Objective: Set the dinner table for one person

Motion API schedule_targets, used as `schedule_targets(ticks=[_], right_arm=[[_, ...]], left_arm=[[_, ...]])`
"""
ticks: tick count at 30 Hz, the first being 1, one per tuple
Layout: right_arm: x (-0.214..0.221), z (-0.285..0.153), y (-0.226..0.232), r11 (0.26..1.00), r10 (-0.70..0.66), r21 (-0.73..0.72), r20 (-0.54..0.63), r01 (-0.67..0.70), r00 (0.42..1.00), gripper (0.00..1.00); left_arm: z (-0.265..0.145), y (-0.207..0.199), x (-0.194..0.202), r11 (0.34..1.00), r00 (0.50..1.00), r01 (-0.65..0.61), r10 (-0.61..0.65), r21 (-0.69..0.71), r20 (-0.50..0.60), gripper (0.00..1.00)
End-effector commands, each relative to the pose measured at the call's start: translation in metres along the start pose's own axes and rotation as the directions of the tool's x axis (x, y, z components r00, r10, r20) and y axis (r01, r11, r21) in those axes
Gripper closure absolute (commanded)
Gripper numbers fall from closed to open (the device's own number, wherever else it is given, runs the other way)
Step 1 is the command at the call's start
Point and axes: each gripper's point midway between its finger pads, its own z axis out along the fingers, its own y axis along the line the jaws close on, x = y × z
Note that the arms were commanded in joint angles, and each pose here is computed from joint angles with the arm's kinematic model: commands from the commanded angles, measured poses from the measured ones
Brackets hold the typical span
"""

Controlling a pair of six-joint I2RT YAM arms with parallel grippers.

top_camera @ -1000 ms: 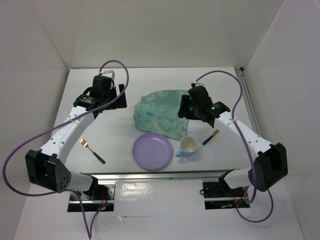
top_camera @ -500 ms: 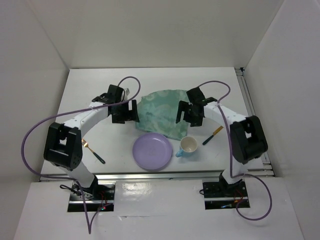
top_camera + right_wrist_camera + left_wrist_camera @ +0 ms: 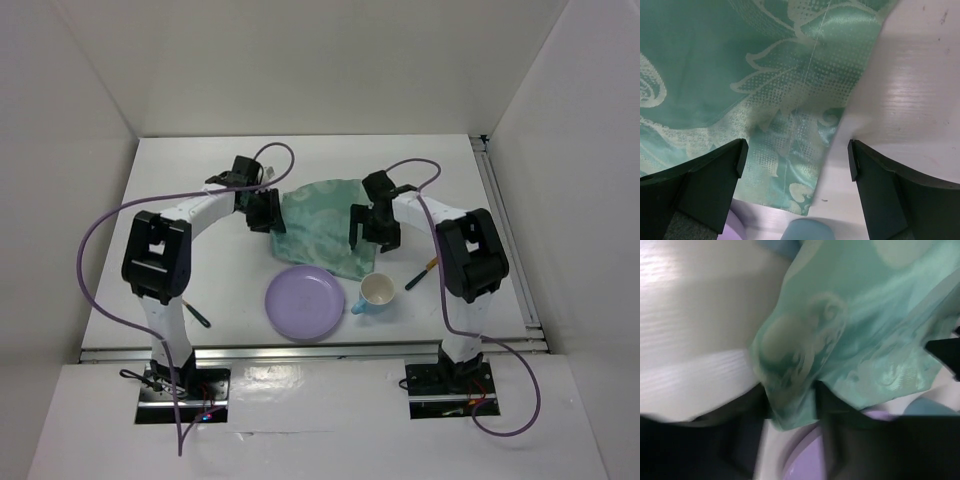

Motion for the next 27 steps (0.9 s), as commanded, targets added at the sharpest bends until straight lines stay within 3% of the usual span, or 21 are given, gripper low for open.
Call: schedule_targets(ticks=[1,5,9,11,12,14,15,17,18,24,26,27], right_arm=[[-0.016,-0.002,0.006,1.000,-0.011,-0.009,0.017,0.011,1.000,0.06],[-0.015,0.009,0.001,1.000,-0.021,0.008,-0.012,0.021,1.000,0.06],[-0.019,0.023,0.003,1.000,-0.029,0.008,-0.035,0.030,0.999,0.10],[-0.022,0.024,0.010,0.999,-0.030,-0.024,-0.035,0.029,0.999,0.18],[-0.021,0.029,0.010,0.999,-0.030,-0.022,-0.040,0.029,0.999,0.34],[-0.034,0.033,0.013,0.999,-0.022,-0.039,-0.020,0.022,1.000,0.55],[-0.039,0.035,0.016,0.999,-0.023,-0.044,-0.008,0.022,1.000,0.77],[-0.059,0.040,0.018,0.999,-0.015,-0.042,0.024,0.016,1.000,0.96],[-0.068,0.042,0.014,1.000,-0.006,-0.025,0.036,0.007,0.999,1.00],[-0.142,0.040,-0.014,0.995,0.084,0.046,0.160,-0.092,0.984,1.00],[-0.162,0.033,-0.026,0.992,0.113,0.040,0.198,-0.123,0.974,1.00],[-0.167,0.026,-0.030,0.990,0.122,0.039,0.210,-0.133,0.970,0.91]], left_arm=[[0.009,-0.025,-0.023,0.993,1.000,-0.001,0.001,0.117,0.002,0.56],[0.008,-0.038,-0.049,0.990,1.000,-0.004,0.000,0.138,0.025,1.00],[0.004,-0.051,-0.073,0.987,0.998,-0.003,-0.006,0.162,0.055,1.00],[0.003,-0.051,-0.077,0.988,0.998,-0.006,-0.004,0.153,0.069,1.00],[0.000,-0.049,-0.081,0.991,0.996,-0.008,-0.003,0.133,0.087,1.00],[-0.012,-0.051,-0.091,0.993,0.991,-0.010,-0.005,0.117,0.130,1.00],[-0.016,-0.046,-0.096,0.995,0.989,-0.004,-0.011,0.099,0.151,1.00],[-0.024,-0.042,-0.102,0.996,0.984,0.011,-0.026,0.089,0.174,1.00],[-0.030,-0.046,-0.107,0.995,0.981,0.003,-0.022,0.096,0.191,1.00],[-0.038,-0.057,-0.114,0.991,0.981,-0.011,-0.015,0.134,0.194,1.00],[-0.032,-0.062,-0.114,0.986,0.986,-0.011,-0.016,0.164,0.166,0.67],[-0.034,-0.068,-0.117,0.987,0.985,-0.031,0.003,0.158,0.174,0.39]])
